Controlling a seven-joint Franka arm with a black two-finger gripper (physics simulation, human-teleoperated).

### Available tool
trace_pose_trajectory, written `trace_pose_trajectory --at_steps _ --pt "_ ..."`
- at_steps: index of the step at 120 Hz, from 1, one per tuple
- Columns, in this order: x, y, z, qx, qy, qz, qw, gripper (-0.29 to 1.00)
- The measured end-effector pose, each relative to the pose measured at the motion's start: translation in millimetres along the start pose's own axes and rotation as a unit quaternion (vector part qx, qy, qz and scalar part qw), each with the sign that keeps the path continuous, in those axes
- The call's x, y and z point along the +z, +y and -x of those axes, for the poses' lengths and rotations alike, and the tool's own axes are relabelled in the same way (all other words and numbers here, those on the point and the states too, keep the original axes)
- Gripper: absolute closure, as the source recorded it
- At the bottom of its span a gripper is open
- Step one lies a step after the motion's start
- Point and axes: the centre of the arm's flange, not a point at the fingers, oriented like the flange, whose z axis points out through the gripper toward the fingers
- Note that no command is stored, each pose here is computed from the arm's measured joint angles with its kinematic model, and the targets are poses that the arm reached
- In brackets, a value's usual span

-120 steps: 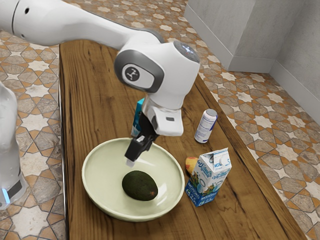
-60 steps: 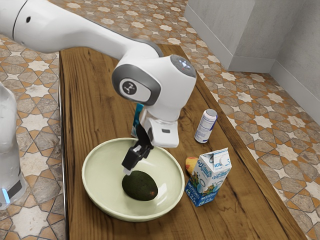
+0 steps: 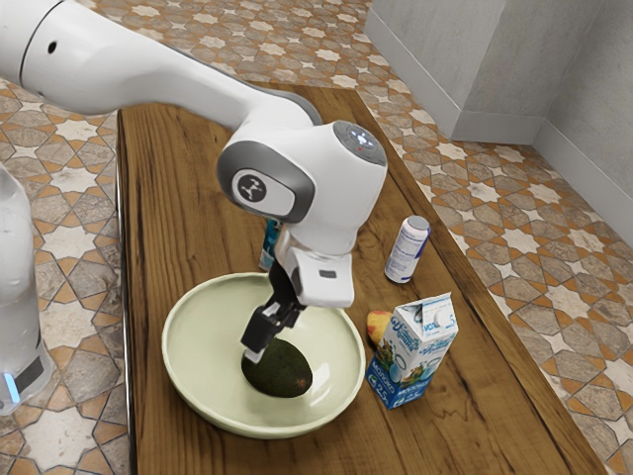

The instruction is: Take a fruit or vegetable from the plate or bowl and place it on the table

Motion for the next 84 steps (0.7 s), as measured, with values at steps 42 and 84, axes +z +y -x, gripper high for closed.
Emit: trace_pose_trajectory --at_steps 42,84 --pt "11 0 -1 0.000 -0.005 -0.012 1.000 0.00" --pt "20 1 -5 -0.005 -0.006 -0.019 1.000 0.00"
